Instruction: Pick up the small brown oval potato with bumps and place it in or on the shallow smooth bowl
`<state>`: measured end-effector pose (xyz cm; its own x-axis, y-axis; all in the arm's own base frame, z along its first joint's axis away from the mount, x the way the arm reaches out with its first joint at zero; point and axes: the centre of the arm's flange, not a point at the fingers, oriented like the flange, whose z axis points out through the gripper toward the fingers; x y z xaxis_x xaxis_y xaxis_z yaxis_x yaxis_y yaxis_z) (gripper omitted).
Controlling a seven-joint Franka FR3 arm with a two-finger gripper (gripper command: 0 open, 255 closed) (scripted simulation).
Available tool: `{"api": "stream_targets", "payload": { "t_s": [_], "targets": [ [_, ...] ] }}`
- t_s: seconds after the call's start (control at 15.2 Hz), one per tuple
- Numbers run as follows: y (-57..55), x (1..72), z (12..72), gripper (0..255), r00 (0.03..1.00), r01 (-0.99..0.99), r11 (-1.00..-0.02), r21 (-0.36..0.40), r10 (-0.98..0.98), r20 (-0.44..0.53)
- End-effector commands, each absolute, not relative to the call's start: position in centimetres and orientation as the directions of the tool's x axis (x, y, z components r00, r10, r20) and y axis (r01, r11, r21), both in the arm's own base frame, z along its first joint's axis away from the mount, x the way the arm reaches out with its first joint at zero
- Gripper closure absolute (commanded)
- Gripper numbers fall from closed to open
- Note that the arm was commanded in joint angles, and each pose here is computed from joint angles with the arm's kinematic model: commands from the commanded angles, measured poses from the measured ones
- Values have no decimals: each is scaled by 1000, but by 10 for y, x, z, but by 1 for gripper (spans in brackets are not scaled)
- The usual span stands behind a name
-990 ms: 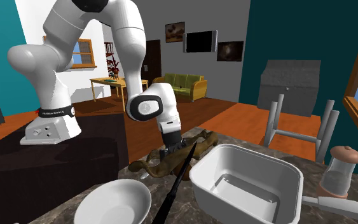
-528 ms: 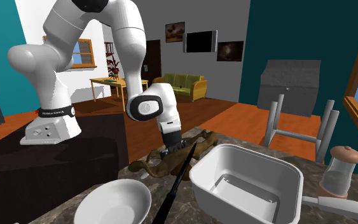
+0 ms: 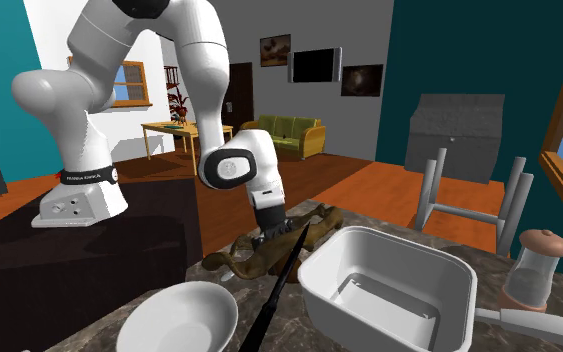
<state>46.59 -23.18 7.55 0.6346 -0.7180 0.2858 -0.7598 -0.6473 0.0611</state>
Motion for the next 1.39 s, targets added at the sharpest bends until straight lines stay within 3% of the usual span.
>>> {"api": "stream_targets", "payload": {
  "t_s": [0.0, 1.32],
  "targets": [
    [-232, 466, 84, 255, 635, -760, -647, 61, -718, 286],
    [-232, 466, 189, 255, 635, -760, -647, 61, -718, 286]
  ]
}}
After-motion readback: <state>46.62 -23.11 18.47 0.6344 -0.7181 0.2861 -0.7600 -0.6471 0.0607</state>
